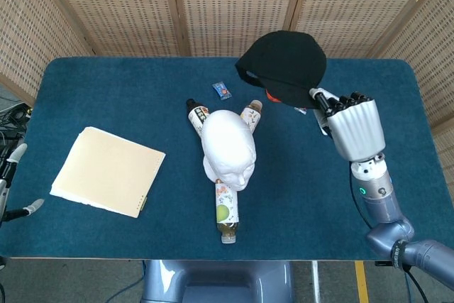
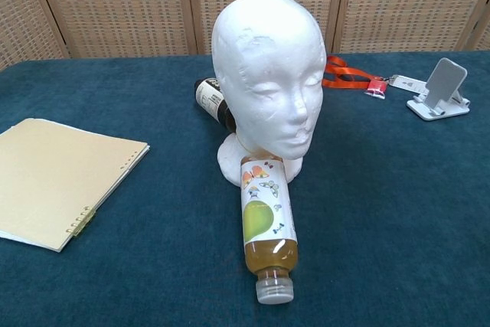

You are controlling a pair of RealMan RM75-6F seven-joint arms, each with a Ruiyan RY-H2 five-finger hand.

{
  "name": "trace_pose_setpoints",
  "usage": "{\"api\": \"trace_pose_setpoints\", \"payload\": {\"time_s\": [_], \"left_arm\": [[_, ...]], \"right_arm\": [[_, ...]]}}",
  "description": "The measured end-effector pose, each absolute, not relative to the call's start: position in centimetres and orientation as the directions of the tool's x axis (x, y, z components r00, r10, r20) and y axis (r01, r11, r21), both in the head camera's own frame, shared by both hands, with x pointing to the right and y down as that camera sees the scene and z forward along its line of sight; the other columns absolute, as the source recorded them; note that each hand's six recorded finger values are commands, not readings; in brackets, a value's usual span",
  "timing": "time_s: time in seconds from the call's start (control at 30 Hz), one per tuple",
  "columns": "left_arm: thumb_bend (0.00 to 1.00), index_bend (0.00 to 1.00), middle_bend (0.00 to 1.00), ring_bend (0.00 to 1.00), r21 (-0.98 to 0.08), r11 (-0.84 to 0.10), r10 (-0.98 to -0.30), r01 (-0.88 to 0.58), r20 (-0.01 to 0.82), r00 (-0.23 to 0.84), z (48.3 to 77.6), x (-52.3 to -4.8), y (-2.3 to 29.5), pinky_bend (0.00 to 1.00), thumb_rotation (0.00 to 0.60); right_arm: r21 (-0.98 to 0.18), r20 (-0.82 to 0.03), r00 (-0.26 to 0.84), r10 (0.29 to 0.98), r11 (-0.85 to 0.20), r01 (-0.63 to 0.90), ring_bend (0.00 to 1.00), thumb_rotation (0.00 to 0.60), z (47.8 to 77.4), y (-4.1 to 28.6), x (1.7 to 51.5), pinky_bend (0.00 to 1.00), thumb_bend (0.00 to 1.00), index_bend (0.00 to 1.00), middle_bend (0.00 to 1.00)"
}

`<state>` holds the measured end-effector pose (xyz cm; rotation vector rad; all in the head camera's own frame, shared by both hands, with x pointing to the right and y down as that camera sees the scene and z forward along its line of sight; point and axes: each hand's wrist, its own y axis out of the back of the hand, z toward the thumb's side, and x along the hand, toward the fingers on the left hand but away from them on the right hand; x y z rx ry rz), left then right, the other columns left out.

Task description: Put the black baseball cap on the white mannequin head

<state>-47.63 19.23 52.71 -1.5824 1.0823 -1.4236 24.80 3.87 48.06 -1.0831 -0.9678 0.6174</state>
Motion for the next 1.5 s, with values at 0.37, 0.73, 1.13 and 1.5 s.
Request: {"api": "trace_pose_setpoints", "payload": {"time_s": [0.37, 0.73, 1.13, 1.5], "left_arm": [[0.0, 0.0, 0.0, 0.0, -0.919, -0.379, -0.925, -0.111, 0.379, 0.025, 52.9, -47.7, 19.1, 0.0, 0.6], [0.0, 0.0, 0.0, 0.0, -0.921, -0.373, -0.928, -0.116, 0.372, 0.033, 52.6, -47.6, 19.0, 0.0, 0.6], [0.0, 0.0, 0.0, 0.0, -0.92, -0.373, -0.928, -0.12, 0.372, 0.033, 52.5, -47.8, 18.9, 0.0, 0.6], [0.0, 0.0, 0.0, 0.0, -0.92, -0.372, -0.928, -0.125, 0.37, 0.033, 52.4, -47.9, 18.9, 0.0, 0.6]], "right_arm": [[-0.917, 0.359, 0.591, 0.723, 0.389, 0.082, 1.0, 0.6, 48.5, 5.7, 21.9, 1.0, 0.63, 0.68, 1.0], [-0.922, 0.29, 0.675, 0.678, 0.388, 0.006, 1.0, 0.6, 50.4, 6.3, 19.1, 1.0, 0.62, 0.68, 1.0], [-0.921, 0.224, 0.743, 0.631, 0.387, -0.051, 1.0, 0.6, 51.4, 7.3, 16.2, 1.0, 0.61, 0.67, 1.0], [-0.917, 0.189, 0.771, 0.609, 0.39, -0.083, 1.0, 0.6, 51.5, 10.4, 15.4, 1.0, 0.6, 0.67, 1.0]]}}
